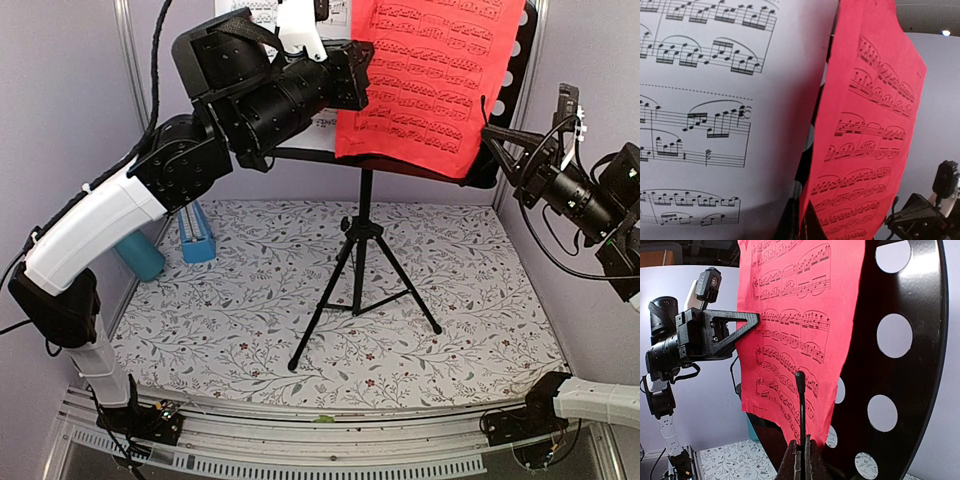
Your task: Set up the instrument practice props
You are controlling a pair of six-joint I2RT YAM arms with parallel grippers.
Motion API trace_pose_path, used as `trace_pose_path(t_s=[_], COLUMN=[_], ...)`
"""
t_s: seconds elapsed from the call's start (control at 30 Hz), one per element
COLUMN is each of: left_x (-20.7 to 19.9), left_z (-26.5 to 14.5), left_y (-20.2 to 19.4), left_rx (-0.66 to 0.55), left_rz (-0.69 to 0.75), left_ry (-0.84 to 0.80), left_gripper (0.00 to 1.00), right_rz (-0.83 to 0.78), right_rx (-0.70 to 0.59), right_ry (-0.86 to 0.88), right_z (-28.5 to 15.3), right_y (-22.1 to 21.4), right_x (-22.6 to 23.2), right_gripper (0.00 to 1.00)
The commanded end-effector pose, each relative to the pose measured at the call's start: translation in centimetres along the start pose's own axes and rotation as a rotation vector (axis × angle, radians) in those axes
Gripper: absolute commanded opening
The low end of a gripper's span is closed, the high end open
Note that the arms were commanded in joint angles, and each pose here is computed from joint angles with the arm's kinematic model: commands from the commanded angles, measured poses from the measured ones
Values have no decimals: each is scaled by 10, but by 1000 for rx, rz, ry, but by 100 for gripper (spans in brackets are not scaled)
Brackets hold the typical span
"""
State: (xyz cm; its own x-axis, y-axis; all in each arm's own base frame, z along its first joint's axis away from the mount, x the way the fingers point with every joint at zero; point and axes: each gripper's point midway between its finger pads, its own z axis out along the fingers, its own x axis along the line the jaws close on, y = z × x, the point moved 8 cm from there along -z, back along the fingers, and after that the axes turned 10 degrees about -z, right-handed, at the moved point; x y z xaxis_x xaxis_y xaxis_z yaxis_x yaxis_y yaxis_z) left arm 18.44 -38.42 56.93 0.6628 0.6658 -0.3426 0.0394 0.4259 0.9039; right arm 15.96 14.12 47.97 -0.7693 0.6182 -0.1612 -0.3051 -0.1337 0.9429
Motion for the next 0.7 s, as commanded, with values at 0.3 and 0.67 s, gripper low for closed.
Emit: trace_pose_path(t_s=[0.3,0.67], left_x=[-20,-19], left_z=[-2,-3], left_y=[6,1], left_rx=[-24,-1], left_rz=[-39,-87], left_ry=[-131,-163], left_gripper=[0,0], right_rz=[55,117], right_rx=[19,12], right_ry=[-31,-60], right_z=[12,15], right_y=[13,14], right_x=[-8,-11], right_gripper=[0,0])
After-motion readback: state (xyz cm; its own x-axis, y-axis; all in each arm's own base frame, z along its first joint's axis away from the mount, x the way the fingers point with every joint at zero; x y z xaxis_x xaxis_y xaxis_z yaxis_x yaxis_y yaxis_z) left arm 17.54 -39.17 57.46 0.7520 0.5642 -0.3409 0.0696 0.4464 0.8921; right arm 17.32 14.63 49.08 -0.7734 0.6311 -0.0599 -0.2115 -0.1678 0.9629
